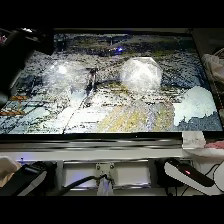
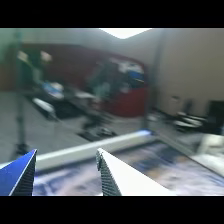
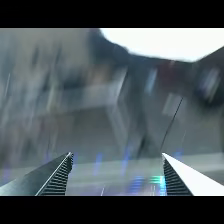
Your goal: Fold the clothes and pants, and hang the long-sleeved shirts on hangers.
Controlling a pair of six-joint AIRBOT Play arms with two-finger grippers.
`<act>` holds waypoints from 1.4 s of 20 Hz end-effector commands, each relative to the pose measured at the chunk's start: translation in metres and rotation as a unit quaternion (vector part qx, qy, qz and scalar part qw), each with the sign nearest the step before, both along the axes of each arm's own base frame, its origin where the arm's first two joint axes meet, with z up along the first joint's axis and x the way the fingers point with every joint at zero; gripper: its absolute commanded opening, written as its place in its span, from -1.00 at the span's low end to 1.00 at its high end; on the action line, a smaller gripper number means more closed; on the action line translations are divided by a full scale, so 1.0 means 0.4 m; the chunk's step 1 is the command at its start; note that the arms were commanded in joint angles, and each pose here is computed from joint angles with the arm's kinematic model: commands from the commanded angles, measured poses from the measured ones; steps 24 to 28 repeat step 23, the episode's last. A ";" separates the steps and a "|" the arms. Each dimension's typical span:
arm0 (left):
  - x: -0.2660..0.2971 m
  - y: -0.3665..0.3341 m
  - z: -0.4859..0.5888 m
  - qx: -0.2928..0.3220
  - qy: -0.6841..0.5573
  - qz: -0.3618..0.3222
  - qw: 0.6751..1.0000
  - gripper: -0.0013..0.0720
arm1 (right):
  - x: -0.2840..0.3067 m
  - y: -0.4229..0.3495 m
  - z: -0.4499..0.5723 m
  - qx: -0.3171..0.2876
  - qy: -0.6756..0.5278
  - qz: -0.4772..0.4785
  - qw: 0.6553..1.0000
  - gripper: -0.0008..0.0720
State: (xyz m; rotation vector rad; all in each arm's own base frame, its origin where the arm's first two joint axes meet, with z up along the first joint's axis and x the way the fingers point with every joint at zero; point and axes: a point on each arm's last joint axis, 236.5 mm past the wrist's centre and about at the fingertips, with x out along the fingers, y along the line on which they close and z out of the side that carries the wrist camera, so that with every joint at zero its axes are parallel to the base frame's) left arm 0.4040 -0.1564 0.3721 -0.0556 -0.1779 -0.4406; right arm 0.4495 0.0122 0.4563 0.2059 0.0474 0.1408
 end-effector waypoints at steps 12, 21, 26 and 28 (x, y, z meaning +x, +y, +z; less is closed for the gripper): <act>0.016 0.035 0.013 0.018 -0.021 0.037 0.999 0.18 | -0.045 0.518 -0.490 -0.103 0.235 0.244 0.935 0.78; 0.016 0.035 0.013 0.018 -0.021 0.037 0.999 0.18 | -0.044 0.517 -0.490 -0.104 0.235 0.243 0.935 0.78; 0.016 0.035 0.013 0.018 -0.021 0.037 0.999 0.18 | -0.044 0.517 -0.490 -0.104 0.235 0.243 0.935 0.78; 0.016 0.035 0.013 0.018 -0.021 0.037 0.999 0.18 | -0.044 0.517 -0.490 -0.104 0.235 0.243 0.935 0.78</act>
